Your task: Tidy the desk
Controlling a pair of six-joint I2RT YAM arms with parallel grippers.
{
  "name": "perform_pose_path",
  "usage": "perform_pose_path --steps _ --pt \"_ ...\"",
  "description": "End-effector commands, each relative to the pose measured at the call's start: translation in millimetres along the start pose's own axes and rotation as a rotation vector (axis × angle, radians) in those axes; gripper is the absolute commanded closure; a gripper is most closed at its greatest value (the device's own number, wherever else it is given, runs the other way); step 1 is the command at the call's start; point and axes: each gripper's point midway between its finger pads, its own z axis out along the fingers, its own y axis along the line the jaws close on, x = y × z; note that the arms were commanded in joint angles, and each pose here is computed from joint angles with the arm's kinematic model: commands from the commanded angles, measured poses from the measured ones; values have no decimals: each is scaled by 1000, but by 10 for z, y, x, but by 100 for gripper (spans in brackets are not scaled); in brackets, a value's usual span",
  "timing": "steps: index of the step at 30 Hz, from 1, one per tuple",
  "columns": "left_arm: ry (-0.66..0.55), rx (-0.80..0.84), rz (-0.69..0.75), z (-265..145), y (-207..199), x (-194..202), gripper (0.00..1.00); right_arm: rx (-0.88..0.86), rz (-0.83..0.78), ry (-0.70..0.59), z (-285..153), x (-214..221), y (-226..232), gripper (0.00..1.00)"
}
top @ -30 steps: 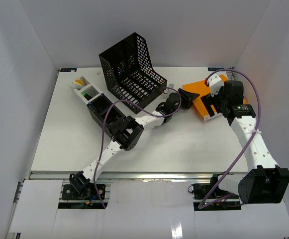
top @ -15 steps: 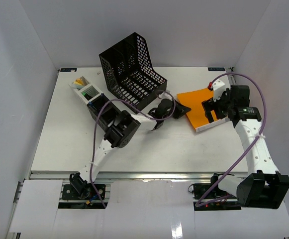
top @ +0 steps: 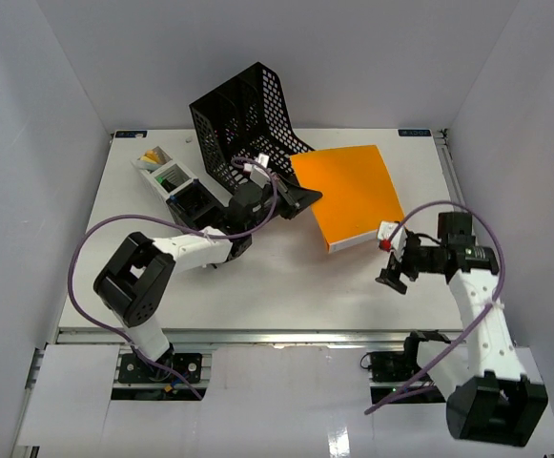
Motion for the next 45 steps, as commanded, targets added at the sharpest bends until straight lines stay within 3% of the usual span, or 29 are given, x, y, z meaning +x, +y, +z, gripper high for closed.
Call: perform_pose_path --steps 1,6,12,20,23,27,33,34,38,41,42,44,45 --pt "-12 -23 -25 -4 -362 -163 100 251 -334 -272 -170 -788 -348 10" --pt "11 -21 -73 44 -444 -177 100 312 -387 -336 -35 -992 -302 6" --pt "15 -8 -92 49 -557 -202 100 263 -410 -297 249 -870 -199 5" --pt "37 17 -119 67 -676 -196 100 448 -444 -242 510 -851 -583 0" --pt "35 22 -125 66 -702 -206 100 466 -468 -208 629 -731 -562 14" --pt "37 32 -138 72 -734 -208 100 635 -439 -198 525 -754 -810 35" --pt "57 42 -165 87 -757 -181 100 684 -428 -208 478 -817 -901 87" --pt "54 44 -162 81 -777 -197 100 681 -416 -214 469 -851 -912 92" --pt "44 46 -131 68 -854 -352 100 657 -297 -272 395 -1099 -985 92" --pt "24 61 -75 -11 -972 -649 60 648 -195 -346 262 -1418 -1080 92" --pt "10 70 -48 -66 -1054 -754 31 630 -162 -339 279 -1434 -1094 92" --pt "-11 49 33 -147 -1098 -934 7 620 -109 -367 242 -1565 -1141 92" --pt "-24 53 64 -192 -1159 -1021 2 618 -96 -379 221 -1629 -1168 92"
